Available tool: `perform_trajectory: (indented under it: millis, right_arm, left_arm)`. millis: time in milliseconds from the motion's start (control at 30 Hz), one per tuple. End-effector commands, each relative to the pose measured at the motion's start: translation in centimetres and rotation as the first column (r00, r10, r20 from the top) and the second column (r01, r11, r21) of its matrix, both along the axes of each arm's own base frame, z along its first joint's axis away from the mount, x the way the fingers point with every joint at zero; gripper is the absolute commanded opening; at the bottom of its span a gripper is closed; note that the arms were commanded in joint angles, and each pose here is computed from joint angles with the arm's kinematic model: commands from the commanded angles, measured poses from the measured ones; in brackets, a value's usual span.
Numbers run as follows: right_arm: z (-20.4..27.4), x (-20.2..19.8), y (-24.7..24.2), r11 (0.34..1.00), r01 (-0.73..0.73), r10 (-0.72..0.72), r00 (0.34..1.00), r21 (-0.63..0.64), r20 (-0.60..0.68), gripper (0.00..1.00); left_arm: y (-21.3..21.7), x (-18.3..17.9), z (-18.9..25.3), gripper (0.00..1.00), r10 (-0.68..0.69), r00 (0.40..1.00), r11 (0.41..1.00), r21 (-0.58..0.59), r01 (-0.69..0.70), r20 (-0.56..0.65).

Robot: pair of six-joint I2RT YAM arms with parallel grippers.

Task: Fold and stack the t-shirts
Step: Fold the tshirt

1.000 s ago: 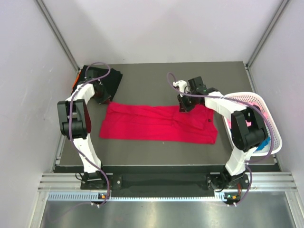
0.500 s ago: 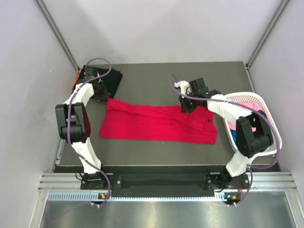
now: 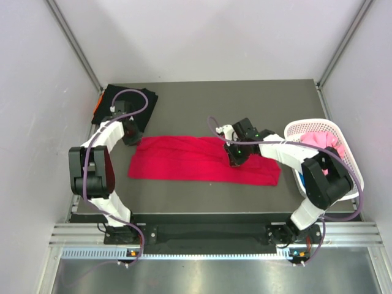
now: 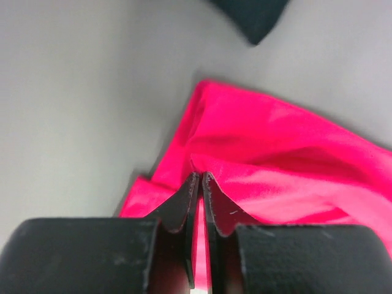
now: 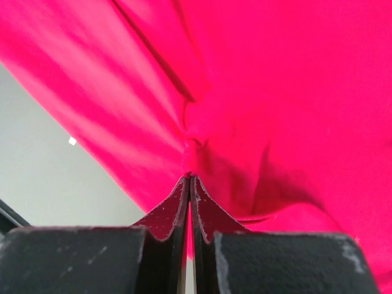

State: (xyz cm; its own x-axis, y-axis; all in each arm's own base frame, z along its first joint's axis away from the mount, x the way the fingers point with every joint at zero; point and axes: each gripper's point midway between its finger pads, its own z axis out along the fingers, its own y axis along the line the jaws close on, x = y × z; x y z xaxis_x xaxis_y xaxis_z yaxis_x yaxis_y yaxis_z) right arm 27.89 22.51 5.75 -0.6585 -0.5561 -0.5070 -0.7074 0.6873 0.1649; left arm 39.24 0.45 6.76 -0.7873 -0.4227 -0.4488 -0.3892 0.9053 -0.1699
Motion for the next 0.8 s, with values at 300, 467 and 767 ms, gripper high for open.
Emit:
perform_trajectory:
  millis: [300,467,767]
  right_arm:
    - [1.4,-1.7,-1.4,0.997,0.079,-0.079,0.997,0.001,0.024,0.00]
    - [1.9,-1.9,-1.5,0.997,0.080,-0.080,0.996,0.015,0.035,0.00]
    - [2.7,-2.0,-0.9,0.997,0.063,-0.065,0.997,0.051,0.044,0.00]
  left_arm:
    - [4.9,-1.5,6.1,0.42,0.295,0.949,0.931,0.192,-0.311,0.111]
    - [0.6,-1.9,4.9,0.43,0.249,0.964,0.968,-0.049,-0.246,0.092]
    - [-2.7,-4.4,2.4,0.38,0.286,0.956,0.934,-0.245,-0.262,0.067]
